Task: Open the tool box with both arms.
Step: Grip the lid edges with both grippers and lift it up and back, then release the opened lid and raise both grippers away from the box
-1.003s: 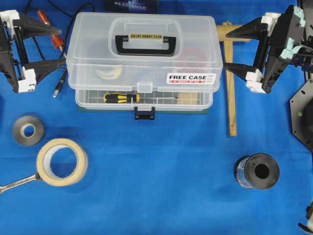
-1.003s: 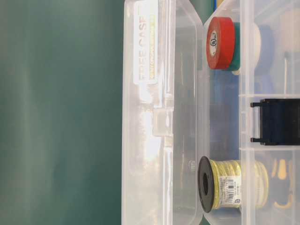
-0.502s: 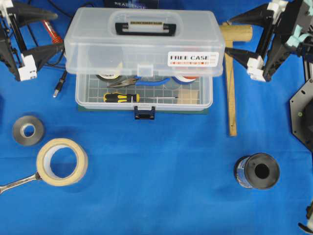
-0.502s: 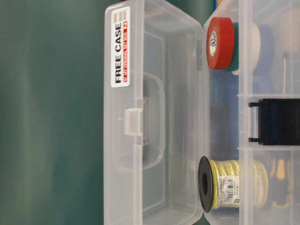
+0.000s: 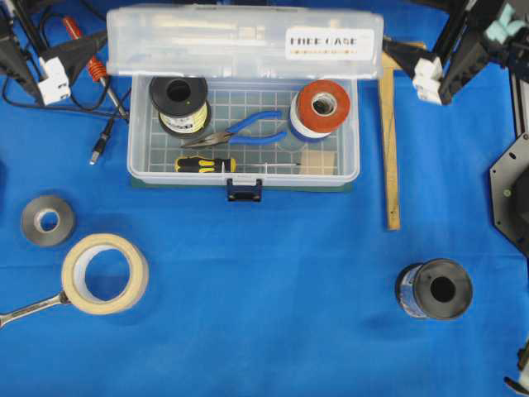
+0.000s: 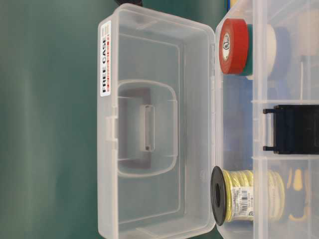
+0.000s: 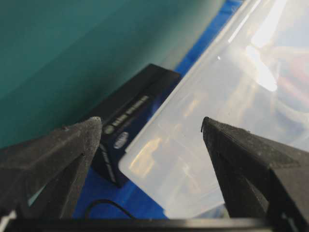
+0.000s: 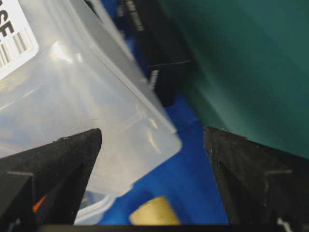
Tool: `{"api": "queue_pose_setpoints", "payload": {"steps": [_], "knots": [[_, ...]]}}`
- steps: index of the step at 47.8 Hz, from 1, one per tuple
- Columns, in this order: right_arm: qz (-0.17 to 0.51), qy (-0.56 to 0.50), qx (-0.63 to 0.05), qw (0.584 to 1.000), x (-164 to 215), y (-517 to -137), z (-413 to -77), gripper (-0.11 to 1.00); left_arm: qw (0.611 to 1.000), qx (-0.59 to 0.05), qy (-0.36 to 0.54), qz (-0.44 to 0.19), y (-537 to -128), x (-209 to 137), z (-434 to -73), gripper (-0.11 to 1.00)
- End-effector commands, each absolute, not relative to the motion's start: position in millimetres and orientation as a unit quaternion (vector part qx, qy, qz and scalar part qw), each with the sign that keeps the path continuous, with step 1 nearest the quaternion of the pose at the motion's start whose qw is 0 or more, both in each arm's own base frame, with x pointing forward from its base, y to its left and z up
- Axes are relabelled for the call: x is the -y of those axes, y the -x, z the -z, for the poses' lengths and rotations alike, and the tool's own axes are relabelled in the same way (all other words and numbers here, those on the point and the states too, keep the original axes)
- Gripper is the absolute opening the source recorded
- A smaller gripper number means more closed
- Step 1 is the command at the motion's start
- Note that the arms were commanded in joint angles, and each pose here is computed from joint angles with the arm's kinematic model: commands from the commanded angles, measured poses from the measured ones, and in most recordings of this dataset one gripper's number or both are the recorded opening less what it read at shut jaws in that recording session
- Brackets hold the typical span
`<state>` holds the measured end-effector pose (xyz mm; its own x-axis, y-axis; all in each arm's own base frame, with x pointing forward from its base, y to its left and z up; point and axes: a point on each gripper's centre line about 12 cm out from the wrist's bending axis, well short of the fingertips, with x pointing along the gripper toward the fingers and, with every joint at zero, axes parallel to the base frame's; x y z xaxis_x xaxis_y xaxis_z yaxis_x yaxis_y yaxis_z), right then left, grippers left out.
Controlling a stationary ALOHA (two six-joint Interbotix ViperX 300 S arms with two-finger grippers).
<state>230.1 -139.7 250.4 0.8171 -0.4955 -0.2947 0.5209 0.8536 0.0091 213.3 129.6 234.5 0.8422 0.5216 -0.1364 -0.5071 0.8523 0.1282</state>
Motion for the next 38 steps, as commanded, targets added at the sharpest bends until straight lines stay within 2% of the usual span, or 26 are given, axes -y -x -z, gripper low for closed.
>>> {"api": "queue_pose_setpoints", "payload": {"steps": [1,38], "knots": [[0.268,-0.038,-0.109,0.956,146.9,-242.0,-269.4,0.88,0.959,-0.084,-0.047,-0.267,-223.4,-135.4,-238.1,0.92],[0.330,-0.055,-0.138,0.932,204.3,-253.1,-258.8,0.88,0.931,-0.118,-0.030,-0.344,-237.3,-205.0,-233.2,0.92]]}}
